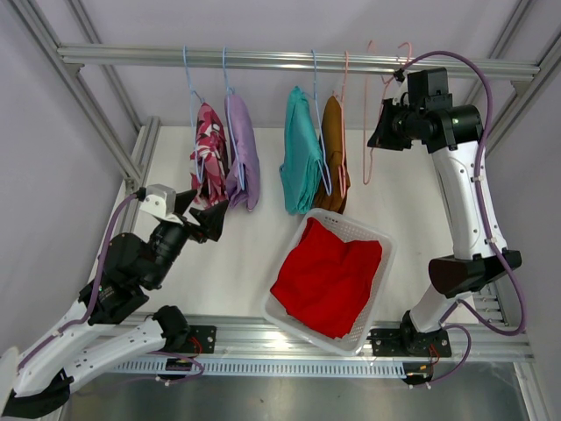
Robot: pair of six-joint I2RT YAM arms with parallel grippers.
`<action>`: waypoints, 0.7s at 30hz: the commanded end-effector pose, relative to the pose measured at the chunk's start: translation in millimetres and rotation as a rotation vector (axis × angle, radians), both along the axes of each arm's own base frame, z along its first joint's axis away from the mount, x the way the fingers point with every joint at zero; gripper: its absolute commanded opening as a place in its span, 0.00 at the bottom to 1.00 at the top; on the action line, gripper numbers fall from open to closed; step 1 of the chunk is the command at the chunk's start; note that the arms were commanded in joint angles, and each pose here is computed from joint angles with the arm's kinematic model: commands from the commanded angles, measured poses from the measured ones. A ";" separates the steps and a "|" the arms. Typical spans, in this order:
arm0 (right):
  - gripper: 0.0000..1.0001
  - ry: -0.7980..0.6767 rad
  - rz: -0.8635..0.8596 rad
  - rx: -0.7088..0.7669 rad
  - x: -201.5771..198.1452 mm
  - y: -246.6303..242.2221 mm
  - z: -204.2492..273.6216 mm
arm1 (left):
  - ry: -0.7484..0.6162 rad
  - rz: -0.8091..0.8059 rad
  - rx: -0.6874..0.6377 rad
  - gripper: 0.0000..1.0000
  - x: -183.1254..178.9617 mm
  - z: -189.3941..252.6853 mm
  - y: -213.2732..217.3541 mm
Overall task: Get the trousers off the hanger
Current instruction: Place the hanger at the clothesline.
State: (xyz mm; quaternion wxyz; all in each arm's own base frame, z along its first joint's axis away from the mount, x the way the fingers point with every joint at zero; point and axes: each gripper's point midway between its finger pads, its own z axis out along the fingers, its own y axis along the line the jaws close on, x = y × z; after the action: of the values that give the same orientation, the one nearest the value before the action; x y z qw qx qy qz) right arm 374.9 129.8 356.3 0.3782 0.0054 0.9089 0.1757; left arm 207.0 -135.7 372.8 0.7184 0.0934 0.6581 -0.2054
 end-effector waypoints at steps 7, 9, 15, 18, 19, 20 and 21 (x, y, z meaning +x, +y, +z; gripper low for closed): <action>0.00 -0.040 0.039 0.019 8.0 6.3 7.7 | -0.028 0.009 -0.018 0.82 -0.2 7.8 3.7; 0.00 -0.032 0.044 0.021 7.0 7.1 5.8 | -0.030 0.008 -0.018 0.82 -0.5 7.8 3.6; 0.00 -0.036 0.037 0.016 2.6 4.5 7.2 | -0.031 0.003 -0.017 0.82 -0.9 8.2 3.1; 0.05 -0.045 0.034 0.017 0.3 3.0 10.7 | -0.031 0.002 -0.017 0.82 -1.0 8.2 2.9; 0.06 -0.044 0.033 0.019 -0.2 3.0 10.8 | -0.030 0.002 -0.016 0.82 -0.9 7.5 2.7; 0.07 -0.048 0.032 0.021 -1.0 2.9 12.2 | -0.032 -0.001 -0.017 0.82 -1.6 8.5 2.7; 0.07 -0.047 0.031 0.022 -1.0 2.6 11.7 | -0.032 0.000 -0.015 0.82 -1.1 8.2 2.7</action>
State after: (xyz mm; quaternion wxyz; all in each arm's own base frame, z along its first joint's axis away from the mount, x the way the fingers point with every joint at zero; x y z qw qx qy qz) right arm 374.7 133.4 352.0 0.3698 0.0015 0.9108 0.1837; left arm 206.0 -134.6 375.3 0.7211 0.0912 0.6545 -0.2080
